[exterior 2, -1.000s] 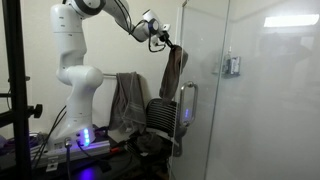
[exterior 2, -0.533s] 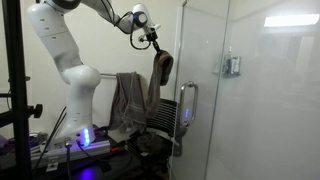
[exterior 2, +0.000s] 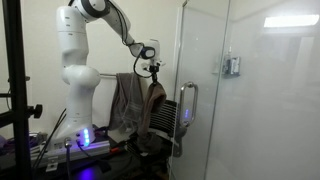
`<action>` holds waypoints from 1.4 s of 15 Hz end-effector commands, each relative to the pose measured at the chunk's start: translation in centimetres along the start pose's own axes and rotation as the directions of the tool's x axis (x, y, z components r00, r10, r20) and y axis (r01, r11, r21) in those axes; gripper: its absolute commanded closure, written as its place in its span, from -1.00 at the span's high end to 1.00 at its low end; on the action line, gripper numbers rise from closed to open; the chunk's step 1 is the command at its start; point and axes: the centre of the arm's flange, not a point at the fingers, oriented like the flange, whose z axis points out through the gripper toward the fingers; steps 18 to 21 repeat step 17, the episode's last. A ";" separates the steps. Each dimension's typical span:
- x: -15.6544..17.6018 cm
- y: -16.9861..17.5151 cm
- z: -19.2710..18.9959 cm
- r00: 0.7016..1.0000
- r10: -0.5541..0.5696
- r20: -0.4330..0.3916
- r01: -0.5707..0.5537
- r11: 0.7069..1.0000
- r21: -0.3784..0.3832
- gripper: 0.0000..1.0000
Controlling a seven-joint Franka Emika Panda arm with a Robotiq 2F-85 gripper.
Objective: Move the gray towel from the backrest of the black chair to the seat of the chair
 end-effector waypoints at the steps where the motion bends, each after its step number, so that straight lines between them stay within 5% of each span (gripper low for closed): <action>1: 2.9 -1.5 9.4 0.998 -0.004 0.055 0.001 0.998 0.056 -0.95; 4: 3.9 -2.9 16.8 0.997 0.033 0.076 -0.039 0.996 0.076 -0.95; 5: 4.4 -3.6 18.3 0.995 0.048 0.092 -0.054 0.997 0.059 -0.31; 8: 5.5 -4.4 21.6 0.993 0.070 0.090 -0.070 0.998 -0.004 -0.05; 12: 7.7 -5.0 23.4 0.991 0.124 0.058 -0.125 0.992 0.018 0.52; 15: 8.8 -5.6 23.9 0.987 0.159 0.020 -0.158 0.987 -0.044 0.94; 17: 9.5 -5.1 23.8 0.983 0.183 -0.013 -0.183 0.976 -0.116 1.00; 21: 9.5 -5.1 23.8 0.983 0.183 -0.013 -0.183 0.976 -0.116 1.00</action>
